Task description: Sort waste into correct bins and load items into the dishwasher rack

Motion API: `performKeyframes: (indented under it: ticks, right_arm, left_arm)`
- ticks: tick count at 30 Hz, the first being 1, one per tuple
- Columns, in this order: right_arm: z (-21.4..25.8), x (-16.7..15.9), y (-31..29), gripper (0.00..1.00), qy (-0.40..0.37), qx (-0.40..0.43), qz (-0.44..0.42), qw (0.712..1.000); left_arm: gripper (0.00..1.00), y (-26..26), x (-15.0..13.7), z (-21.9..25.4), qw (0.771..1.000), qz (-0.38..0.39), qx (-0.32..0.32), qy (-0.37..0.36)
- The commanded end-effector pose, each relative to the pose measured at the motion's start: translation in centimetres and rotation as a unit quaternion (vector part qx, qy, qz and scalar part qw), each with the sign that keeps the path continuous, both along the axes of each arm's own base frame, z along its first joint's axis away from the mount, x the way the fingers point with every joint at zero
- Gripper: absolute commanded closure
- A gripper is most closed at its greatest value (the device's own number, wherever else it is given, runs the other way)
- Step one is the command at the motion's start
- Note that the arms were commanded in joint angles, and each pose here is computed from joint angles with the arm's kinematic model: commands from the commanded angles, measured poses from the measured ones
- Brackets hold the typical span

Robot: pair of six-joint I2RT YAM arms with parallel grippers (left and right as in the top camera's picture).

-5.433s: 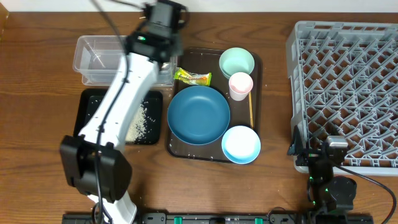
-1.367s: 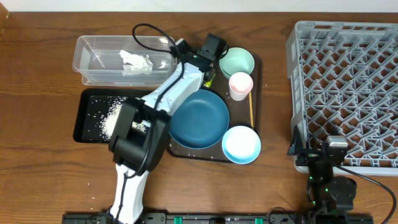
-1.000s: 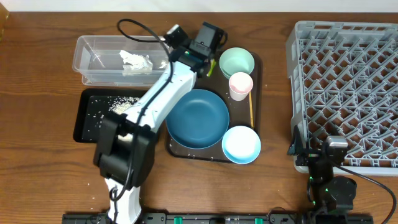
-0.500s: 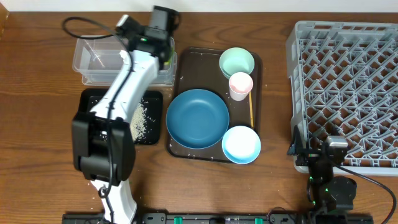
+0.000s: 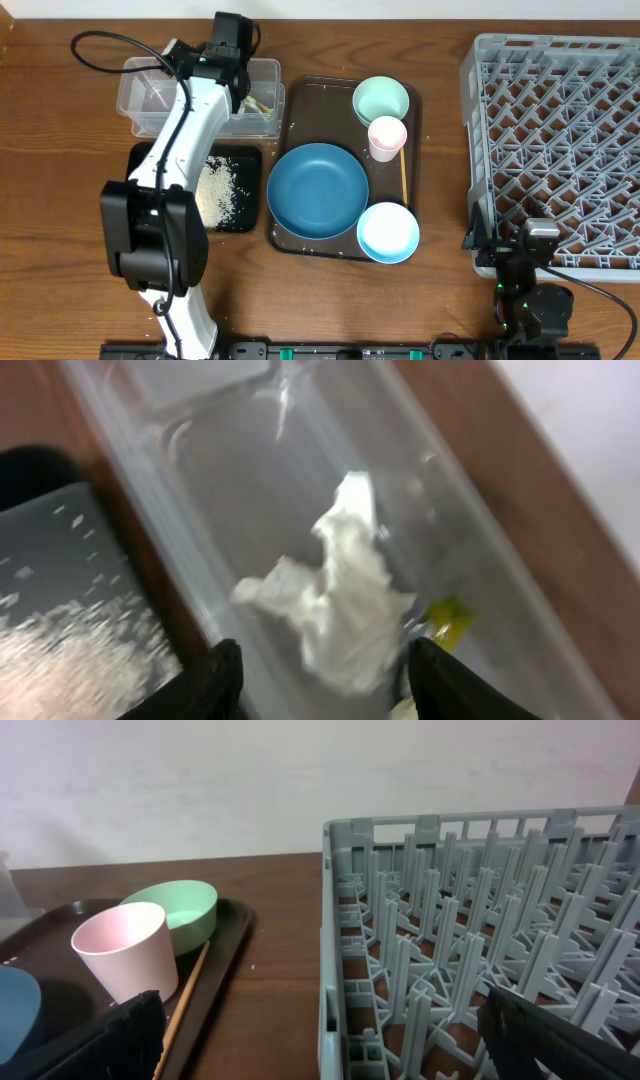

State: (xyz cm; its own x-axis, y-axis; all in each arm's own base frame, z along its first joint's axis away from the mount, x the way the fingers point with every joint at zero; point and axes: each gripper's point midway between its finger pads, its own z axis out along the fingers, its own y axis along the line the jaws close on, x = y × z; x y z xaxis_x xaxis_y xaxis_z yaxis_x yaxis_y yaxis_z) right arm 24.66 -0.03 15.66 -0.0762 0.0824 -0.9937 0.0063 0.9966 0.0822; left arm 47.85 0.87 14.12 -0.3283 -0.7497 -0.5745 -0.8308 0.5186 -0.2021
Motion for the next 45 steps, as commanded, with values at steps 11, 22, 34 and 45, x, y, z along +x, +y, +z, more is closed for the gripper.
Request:
performKeyframes:
  ticks: [11,22,34,45]
  right_arm:
    - [0.0,0.0,-0.3,0.01,0.000,-0.006,-0.006,1.000]
    - [0.0,0.0,-0.3,0.01,0.000,-0.006,-0.006,1.000]
    - [0.0,0.0,-0.3,0.01,0.000,-0.006,-0.006,1.000]
    - [0.0,0.0,-0.3,0.01,0.000,-0.006,-0.006,1.000]
  left_arm:
    - [0.44,3.8,-9.7,11.2,0.999,0.032,-0.008,-0.017]
    - [0.26,11.8,-20.8,12.4,0.965,0.258,0.027,0.047]
    - [0.13,19.0,-26.4,11.7,0.908,0.414,-0.017,0.058]
    - [0.10,19.7,-27.2,11.7,0.900,0.431,-0.019,0.059]
